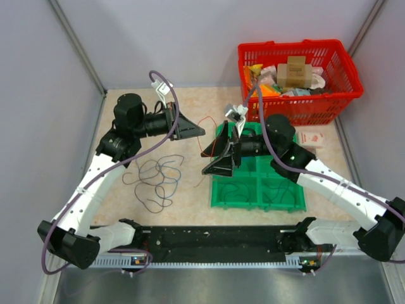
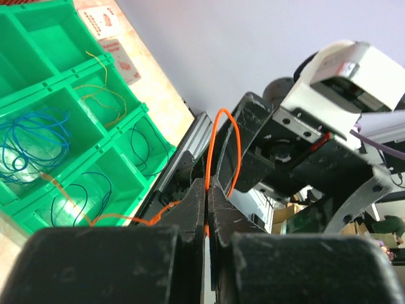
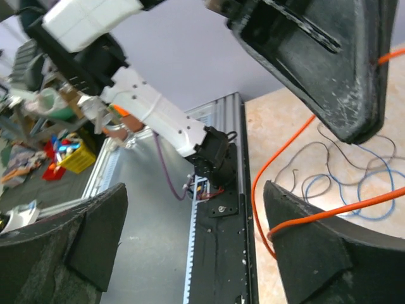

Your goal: Untangle the cables

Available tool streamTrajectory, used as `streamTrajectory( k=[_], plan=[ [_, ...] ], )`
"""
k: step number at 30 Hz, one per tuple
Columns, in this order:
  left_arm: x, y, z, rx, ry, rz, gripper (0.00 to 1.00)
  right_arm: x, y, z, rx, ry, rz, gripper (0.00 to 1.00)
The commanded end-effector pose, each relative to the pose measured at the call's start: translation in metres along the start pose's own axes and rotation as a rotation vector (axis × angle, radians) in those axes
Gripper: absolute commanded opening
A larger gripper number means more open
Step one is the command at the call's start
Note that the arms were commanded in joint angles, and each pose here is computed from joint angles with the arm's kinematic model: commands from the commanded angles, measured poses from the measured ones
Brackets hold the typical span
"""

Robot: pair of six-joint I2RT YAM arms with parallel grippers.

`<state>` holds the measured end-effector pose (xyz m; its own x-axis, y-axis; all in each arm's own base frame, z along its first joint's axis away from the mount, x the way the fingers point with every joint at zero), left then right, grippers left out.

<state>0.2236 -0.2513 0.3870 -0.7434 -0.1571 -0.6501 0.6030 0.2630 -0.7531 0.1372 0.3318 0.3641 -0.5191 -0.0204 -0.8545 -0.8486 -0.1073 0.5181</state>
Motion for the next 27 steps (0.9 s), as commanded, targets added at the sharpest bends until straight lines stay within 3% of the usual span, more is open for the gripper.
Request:
streamTrajectory(
  k=[1,5,8,11,13,14,17,19,21,24,27],
  plan=[
    [-0.017,-0.013,-0.002,0.009,-0.054,0.034,0.0,-0.01,-0.021,0.002,0.233,-0.057,-0.099,0.79],
    [-0.019,-0.014,-0.005,-0.002,-0.065,0.027,0.0,-0.009,-0.041,-0.005,0.394,-0.105,-0.123,0.49],
    [-0.021,-0.01,-0.009,-0.031,-0.087,0.023,0.0,-0.018,-0.045,-0.009,0.451,-0.137,-0.12,0.03],
    [-0.022,-0.008,-0.009,-0.026,-0.09,0.02,0.0,-0.03,-0.044,-0.003,0.439,-0.156,-0.109,0.0],
    [-0.023,-0.006,-0.013,-0.04,-0.098,0.027,0.3,-0.042,-0.05,-0.004,0.476,-0.194,-0.089,0.0],
    [-0.025,0.001,-0.017,-0.083,-0.114,0.03,0.39,-0.051,-0.057,-0.007,0.498,-0.215,-0.082,0.0],
    [-0.036,0.029,-0.049,-0.286,-0.223,0.046,0.54,-0.075,-0.079,-0.026,0.587,-0.276,-0.083,0.0],
    [-0.04,0.047,-0.076,-0.443,-0.307,0.068,0.82,-0.093,-0.093,-0.042,0.669,-0.316,-0.101,0.0],
    [-0.04,0.067,-0.105,-0.634,-0.376,0.082,0.98,-0.109,-0.109,-0.057,0.734,-0.348,-0.118,0.0],
    [-0.031,0.086,-0.132,-0.807,-0.426,0.111,0.99,-0.127,-0.136,-0.073,0.821,-0.362,-0.167,0.0],
    [-0.015,0.102,-0.139,-0.862,-0.412,0.101,0.96,-0.121,-0.172,-0.081,0.901,-0.329,-0.228,0.0]
  ],
)
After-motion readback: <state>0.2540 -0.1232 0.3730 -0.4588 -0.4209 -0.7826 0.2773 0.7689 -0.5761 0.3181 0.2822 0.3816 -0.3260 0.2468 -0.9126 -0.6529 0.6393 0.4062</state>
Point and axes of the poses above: each gripper's point midway between its finger pads, its own z axis out along the fingers, its own y axis along the line the jaws close on, x = y × z, the point moved 1 cm from there along -z, back along the fingers, and after that the axes turned 4 degrees about z, right-handed, at the moved point
